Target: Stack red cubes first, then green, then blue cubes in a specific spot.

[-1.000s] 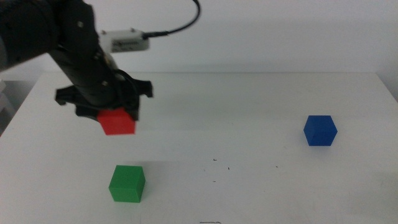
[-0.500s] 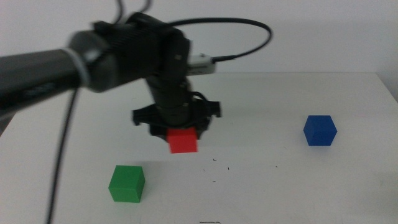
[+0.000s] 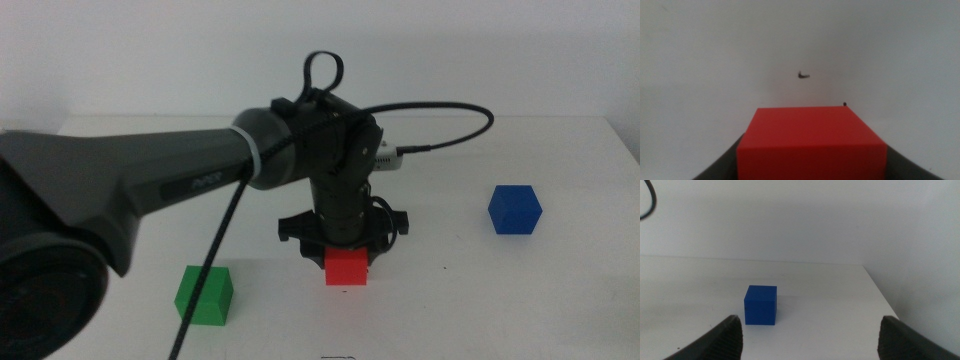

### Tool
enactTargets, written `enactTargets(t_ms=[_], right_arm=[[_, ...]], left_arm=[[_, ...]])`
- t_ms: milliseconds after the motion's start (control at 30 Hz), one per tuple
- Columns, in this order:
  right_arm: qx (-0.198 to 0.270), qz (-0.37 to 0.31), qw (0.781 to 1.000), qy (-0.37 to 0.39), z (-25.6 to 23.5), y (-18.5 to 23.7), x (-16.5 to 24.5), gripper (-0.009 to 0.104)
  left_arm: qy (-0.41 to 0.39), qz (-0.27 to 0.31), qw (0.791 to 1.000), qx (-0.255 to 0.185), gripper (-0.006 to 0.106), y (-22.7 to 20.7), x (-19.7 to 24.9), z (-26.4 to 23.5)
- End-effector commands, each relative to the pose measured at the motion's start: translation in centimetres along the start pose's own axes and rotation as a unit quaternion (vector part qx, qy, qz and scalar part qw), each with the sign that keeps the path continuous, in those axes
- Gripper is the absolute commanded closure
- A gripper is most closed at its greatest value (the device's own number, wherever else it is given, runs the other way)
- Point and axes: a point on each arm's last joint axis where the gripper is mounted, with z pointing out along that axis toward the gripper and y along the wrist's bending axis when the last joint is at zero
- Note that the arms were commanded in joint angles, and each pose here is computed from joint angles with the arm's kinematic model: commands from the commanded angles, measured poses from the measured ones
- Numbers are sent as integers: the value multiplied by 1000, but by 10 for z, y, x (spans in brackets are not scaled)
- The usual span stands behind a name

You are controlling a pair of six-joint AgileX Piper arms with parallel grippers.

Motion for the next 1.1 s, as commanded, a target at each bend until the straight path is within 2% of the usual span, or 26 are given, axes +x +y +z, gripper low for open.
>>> enactTargets(t_ms=[0,300,833,1067], right_arm=[[7,-6,999,-49,-2,-1,-11,1],[7,-6,999,-49,-2,-1,-11,1],[7,-6,999,-49,-2,-1,-11,1],[7,-6,999,-49,-2,-1,-11,1]], left_arm=[[-41,-2,998,46,102,-13,-4,-29],[-42,2,998,46,102,-18,-5,-8],[-64,8,998,21,102,-13,-9,-8],[-38,2,999,15,102,-13,-6,6]])
